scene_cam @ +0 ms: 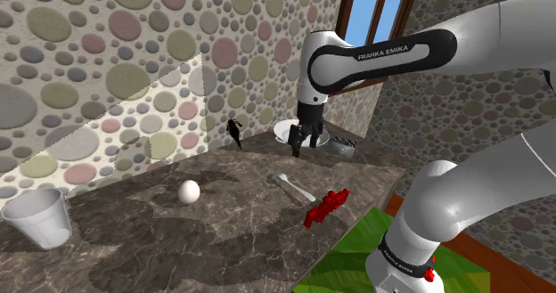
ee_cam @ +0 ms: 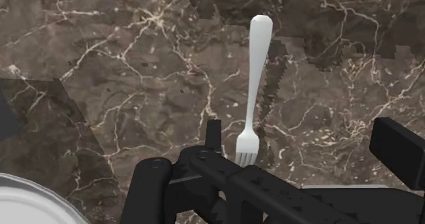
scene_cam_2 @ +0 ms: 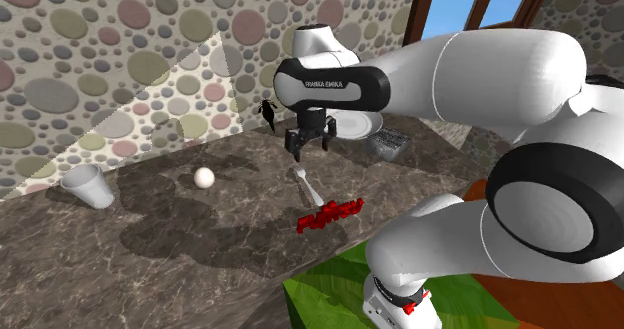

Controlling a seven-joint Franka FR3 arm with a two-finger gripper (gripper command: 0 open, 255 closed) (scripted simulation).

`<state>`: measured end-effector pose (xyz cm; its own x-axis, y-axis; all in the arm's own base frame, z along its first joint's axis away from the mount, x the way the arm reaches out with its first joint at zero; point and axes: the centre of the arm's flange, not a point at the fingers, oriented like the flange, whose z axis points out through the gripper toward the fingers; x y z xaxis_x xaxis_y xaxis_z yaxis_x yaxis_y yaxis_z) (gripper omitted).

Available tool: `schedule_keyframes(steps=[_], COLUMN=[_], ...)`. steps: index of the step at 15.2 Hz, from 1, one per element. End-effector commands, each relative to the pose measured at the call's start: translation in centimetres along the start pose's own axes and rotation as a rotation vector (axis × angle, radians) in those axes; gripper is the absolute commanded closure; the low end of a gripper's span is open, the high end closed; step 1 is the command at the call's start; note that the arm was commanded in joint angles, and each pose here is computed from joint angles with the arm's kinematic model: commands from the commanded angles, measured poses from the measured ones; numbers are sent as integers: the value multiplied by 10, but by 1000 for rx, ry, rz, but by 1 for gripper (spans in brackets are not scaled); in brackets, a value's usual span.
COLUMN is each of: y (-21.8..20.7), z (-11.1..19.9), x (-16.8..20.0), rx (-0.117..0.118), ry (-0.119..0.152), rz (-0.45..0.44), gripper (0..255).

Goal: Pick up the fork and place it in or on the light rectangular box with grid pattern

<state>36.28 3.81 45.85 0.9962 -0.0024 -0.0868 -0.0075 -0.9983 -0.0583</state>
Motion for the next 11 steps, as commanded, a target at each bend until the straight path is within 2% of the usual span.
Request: schedule_keyframes(steps=[1, 7, 11], y=[-2, -3, -2], z=[25, 102, 123], x=[11, 36, 37], rx=[-10, -39, -41], ry=[-12, -54, -57], rz=[12, 47, 49], gripper=[0, 0, 0])
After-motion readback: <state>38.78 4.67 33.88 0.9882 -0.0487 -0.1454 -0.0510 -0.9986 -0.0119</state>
